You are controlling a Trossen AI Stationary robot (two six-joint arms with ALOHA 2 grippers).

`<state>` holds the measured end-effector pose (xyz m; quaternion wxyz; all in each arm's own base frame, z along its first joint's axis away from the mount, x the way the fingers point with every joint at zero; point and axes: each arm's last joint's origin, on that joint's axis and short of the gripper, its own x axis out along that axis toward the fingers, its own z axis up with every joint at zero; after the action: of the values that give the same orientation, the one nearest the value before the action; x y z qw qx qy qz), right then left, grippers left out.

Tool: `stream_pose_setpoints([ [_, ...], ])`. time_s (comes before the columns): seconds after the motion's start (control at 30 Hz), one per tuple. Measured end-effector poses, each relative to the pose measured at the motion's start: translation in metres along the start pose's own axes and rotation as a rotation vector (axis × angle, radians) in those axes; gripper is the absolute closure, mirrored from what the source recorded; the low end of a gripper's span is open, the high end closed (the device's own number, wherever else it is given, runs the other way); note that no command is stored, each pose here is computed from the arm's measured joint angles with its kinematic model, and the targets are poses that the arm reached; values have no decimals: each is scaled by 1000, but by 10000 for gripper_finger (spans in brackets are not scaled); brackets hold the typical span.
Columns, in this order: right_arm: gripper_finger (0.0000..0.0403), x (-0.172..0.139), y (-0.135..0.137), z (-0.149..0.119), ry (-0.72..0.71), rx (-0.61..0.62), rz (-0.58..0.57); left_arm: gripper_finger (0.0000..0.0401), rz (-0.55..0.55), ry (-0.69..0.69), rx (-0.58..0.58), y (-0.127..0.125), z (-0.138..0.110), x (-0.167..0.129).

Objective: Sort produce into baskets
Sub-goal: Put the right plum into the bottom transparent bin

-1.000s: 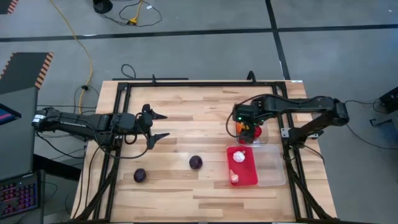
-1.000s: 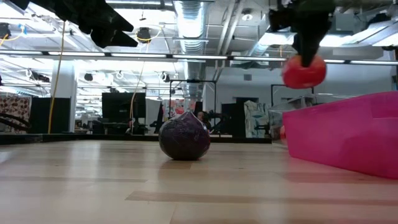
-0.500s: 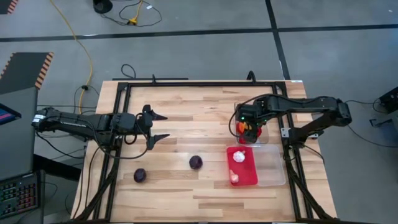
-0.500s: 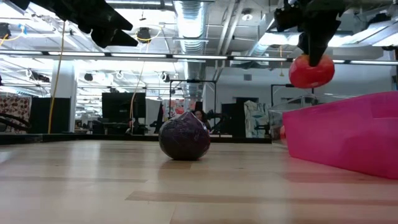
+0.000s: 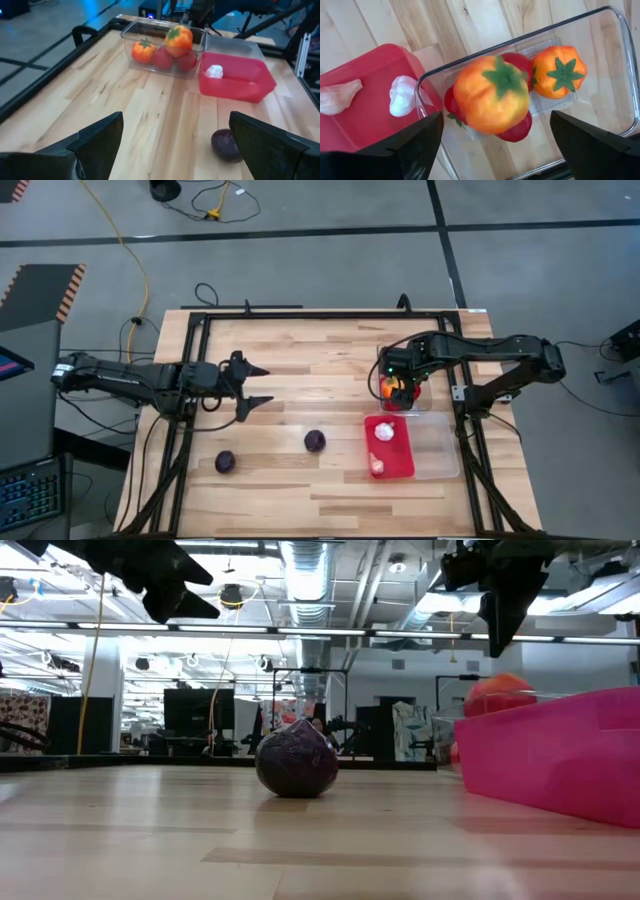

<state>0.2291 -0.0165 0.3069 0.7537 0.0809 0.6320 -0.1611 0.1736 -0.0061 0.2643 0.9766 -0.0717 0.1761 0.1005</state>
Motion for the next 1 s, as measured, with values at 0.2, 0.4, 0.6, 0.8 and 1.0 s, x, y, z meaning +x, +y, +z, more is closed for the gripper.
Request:
stream_pose_setpoints([
  [0.2,16,0,0,0,-1,0,0,50,-3,-3,-41,-5,0,19],
  [0.4,16,0,0,0,-1,0,0,50,-99,0,-42,-16,-4,50],
  [0.6,16,0,0,0,0,0,0,50,-141,59,-9,-34,-9,77],
  [0.8,17,-6,-1,-2,12,-2,-3,50,-160,116,49,-53,-8,106],
  [1.0,17,-17,-2,-2,-14,-4,1,50,-168,180,80,-69,-14,132],
])
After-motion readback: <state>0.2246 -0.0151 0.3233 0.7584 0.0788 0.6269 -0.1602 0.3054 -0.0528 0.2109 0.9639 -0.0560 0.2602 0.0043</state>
